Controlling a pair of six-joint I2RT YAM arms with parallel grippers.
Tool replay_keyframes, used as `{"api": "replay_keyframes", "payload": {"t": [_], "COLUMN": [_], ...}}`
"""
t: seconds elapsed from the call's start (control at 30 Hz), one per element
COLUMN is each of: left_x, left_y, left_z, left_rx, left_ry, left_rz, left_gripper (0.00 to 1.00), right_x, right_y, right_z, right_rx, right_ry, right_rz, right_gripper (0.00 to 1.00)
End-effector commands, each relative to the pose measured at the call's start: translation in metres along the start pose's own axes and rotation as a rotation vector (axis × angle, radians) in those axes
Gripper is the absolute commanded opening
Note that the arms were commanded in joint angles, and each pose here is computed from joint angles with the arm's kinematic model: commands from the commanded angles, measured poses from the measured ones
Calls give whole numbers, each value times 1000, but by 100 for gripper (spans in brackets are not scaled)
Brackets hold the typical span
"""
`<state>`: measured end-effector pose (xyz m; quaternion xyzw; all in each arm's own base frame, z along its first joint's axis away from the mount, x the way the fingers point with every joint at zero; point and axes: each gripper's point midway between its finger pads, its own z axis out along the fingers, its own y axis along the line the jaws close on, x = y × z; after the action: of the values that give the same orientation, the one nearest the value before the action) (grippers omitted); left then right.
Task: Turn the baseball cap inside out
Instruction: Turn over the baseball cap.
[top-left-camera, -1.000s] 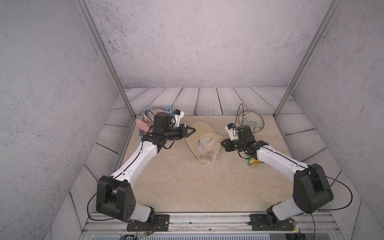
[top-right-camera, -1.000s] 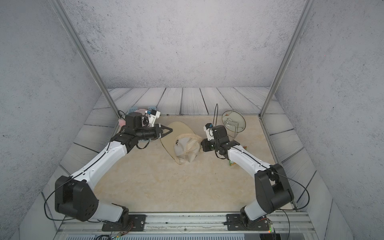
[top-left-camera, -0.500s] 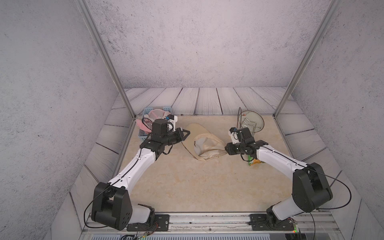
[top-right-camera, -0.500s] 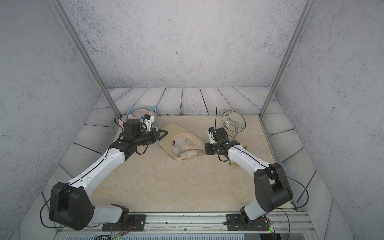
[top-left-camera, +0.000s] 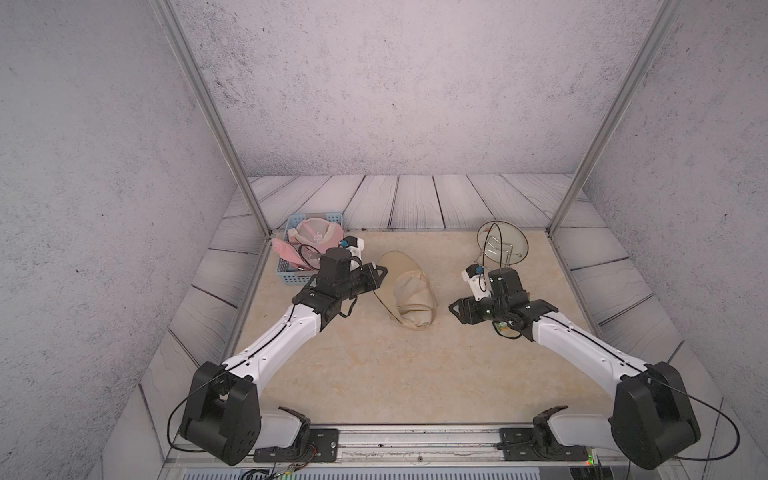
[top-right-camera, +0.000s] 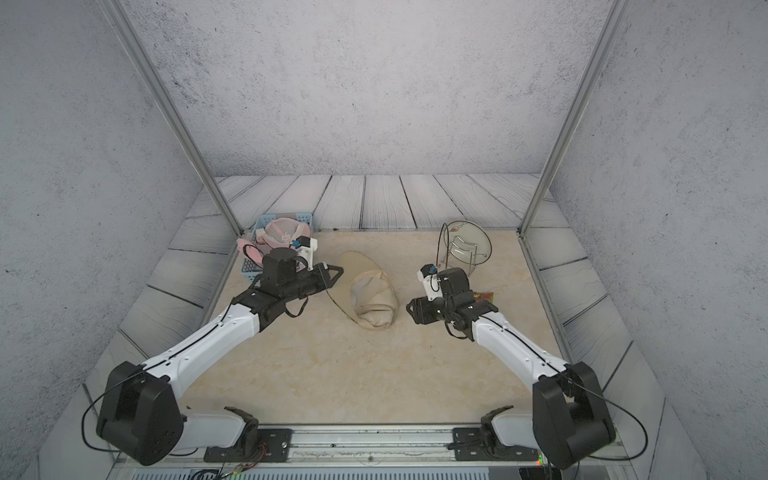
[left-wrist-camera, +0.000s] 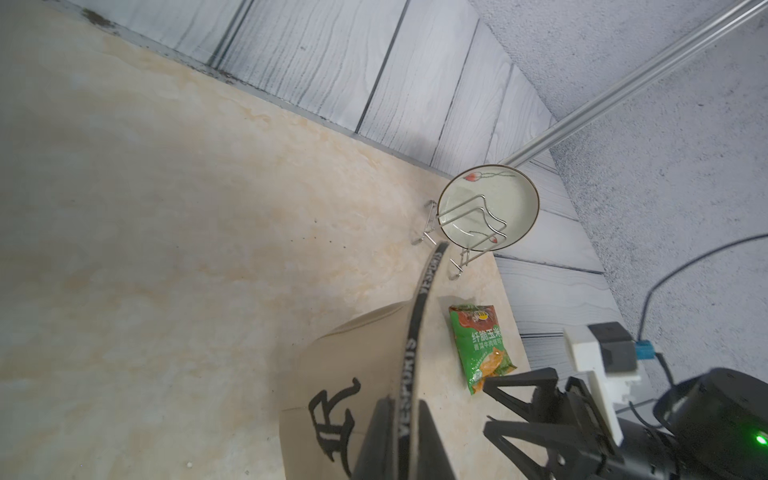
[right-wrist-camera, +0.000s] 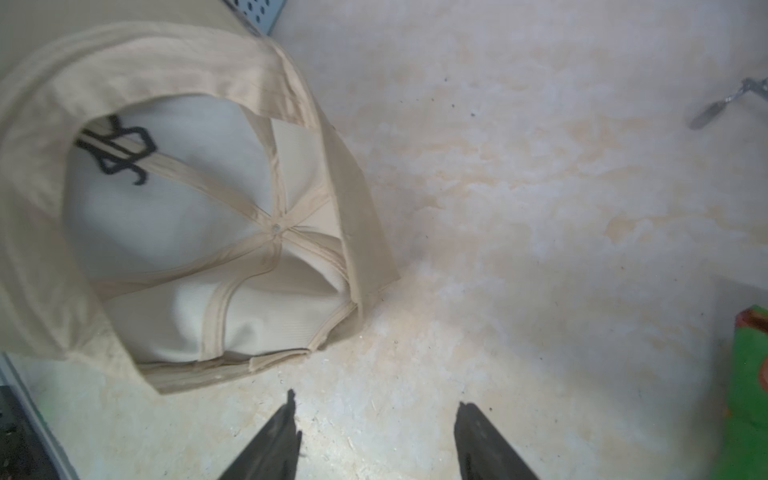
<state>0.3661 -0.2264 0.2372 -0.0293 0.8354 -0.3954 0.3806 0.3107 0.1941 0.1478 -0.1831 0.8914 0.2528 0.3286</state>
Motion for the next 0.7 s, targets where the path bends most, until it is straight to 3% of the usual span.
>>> {"api": "replay_keyframes", "payload": {"t": [0.0, 0.1, 0.3, 0.47, 0.67], "left_x": [-1, 2, 8, 16, 19], "left_y": [12, 30, 60, 68, 70], "left_z": [4, 6, -3, -11, -15], "left_rx": [-56, -142, -331, -402, -417], "left_ry": [-30, -43, -63, -73, -80], "left_rz": [-78, -179, -360, -451, -501], "left_gripper": [0, 0, 0, 0, 0], "right_x": [-1, 6, 36, 25, 27], "right_y": [21, 50, 93, 87, 97], "right_z": [-8, -8, 2, 14, 37], "right_rx": [-116, -237, -210, -50, 10], "right_ry": [-53, -104, -228, -368, -370], "right_rz": [-73, -195, -613, -655, -738], "right_gripper": [64, 64, 68, 68, 68]}}
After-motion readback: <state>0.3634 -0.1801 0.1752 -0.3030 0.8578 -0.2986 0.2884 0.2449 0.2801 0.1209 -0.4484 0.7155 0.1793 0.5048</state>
